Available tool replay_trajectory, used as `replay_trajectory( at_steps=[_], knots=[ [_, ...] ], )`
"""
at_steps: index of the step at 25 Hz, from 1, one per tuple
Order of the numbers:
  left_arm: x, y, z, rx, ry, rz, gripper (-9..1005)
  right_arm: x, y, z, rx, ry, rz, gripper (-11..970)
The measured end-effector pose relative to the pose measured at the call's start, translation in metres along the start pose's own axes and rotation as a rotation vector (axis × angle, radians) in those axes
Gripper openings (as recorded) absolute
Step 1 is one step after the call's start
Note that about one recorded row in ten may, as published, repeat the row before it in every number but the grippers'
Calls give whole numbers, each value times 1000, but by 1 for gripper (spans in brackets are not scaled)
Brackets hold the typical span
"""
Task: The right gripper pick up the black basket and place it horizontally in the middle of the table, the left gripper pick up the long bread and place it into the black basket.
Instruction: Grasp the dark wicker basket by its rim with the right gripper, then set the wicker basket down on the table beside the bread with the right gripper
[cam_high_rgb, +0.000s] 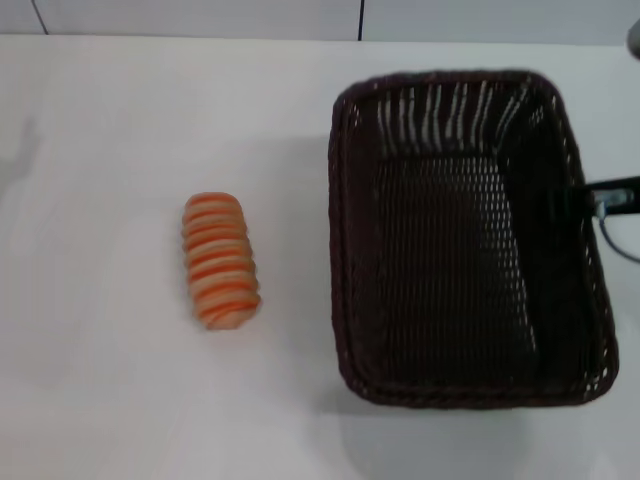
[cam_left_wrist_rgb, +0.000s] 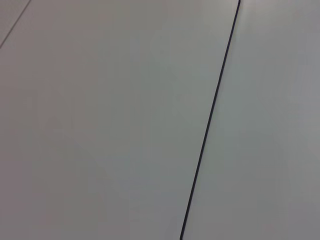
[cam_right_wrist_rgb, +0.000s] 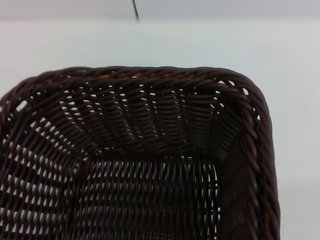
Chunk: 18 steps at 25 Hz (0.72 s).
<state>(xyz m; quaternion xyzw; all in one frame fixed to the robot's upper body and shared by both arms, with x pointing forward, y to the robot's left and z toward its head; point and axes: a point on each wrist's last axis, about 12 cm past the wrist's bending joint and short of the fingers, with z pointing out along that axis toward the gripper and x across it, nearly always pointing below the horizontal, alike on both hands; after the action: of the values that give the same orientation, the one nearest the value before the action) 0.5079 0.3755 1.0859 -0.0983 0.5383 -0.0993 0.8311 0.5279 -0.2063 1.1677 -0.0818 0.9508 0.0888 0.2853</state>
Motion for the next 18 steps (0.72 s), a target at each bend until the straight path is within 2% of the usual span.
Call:
replay_trajectory(
  at_steps=[1,5,9,18],
  knots=[
    [0,0,0,-3,3,1,834,-2,-1,-1,-3,-27,-21,137],
    [0,4,0,-20,12,16,834,-9,1,-12,-12,-139,-141,137],
    [2,5,0,-40,21,72,834,-19,10,-29,-38,-255,-291,137],
    [0,10,-2,-136,19,56,834,-39,51,-61,-183,-373,-798,136]
  ],
)
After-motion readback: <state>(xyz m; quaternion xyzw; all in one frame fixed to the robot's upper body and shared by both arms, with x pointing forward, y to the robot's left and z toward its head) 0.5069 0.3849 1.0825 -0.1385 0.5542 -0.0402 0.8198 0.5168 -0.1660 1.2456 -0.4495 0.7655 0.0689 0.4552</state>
